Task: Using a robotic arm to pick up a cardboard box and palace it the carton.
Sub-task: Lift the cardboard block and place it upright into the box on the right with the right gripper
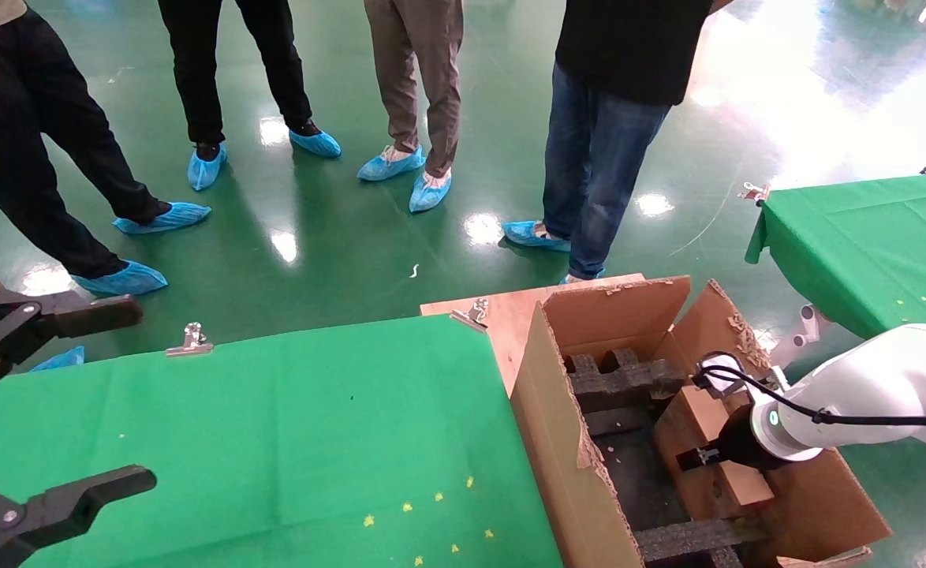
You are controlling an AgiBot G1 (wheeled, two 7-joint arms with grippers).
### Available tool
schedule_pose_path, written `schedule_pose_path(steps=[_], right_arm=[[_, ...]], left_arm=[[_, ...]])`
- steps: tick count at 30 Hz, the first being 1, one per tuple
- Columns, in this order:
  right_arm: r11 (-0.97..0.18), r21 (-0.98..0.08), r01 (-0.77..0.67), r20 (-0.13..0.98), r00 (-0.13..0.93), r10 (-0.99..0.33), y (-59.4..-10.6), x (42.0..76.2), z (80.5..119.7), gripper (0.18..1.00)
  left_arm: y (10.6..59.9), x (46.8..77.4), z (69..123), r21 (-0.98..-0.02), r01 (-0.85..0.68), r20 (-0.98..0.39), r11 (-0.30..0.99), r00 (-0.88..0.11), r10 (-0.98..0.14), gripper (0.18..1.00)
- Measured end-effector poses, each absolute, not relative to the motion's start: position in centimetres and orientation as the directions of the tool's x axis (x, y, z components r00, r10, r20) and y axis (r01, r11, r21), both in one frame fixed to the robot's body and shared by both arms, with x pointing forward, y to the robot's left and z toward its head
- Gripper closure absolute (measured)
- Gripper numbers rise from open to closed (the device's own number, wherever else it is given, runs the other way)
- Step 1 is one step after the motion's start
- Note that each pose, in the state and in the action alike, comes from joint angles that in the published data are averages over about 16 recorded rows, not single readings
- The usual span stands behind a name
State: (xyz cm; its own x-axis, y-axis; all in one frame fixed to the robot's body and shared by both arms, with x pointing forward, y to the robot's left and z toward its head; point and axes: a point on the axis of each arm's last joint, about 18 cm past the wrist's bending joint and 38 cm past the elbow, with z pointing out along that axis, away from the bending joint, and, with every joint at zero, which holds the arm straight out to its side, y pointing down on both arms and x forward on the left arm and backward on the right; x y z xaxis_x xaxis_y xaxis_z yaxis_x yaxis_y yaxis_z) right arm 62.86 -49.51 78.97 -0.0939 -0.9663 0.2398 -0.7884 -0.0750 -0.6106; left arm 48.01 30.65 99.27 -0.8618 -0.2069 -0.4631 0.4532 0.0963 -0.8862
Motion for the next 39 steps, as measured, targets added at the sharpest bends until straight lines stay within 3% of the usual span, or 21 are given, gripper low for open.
schedule_pose_path(steps=[12,24,33,39], right_arm=[[-0.080,-0.624,-0.777,0.249,-0.100,-0.963,-49.7,63.0,80.1,0.756],[-0.083,-0.670,-0.738,0.246,-0.115,-0.963,-49.9,63.2,82.9,0.504],[-0.110,-0.776,-0.621,0.209,-0.089,-0.974,-48.8,63.3,89.3,0.313],[-0.161,-0.853,-0.496,0.195,-0.018,-0.981,-47.1,62.2,95.0,0.241]], left_arm=[[30.6,48.0,99.3,-0.886,0.453,-0.463,0.096,-0.862,-0.207,0.183],[30.6,48.0,99.3,-0.886,0.453,-0.463,0.096,-0.862,-0.207,0.183],[30.6,48.0,99.3,-0.886,0.453,-0.463,0.096,-0.862,-0.207,0.183],[30.6,48.0,99.3,-0.886,0.453,-0.463,0.096,-0.862,-0.207,0.183]])
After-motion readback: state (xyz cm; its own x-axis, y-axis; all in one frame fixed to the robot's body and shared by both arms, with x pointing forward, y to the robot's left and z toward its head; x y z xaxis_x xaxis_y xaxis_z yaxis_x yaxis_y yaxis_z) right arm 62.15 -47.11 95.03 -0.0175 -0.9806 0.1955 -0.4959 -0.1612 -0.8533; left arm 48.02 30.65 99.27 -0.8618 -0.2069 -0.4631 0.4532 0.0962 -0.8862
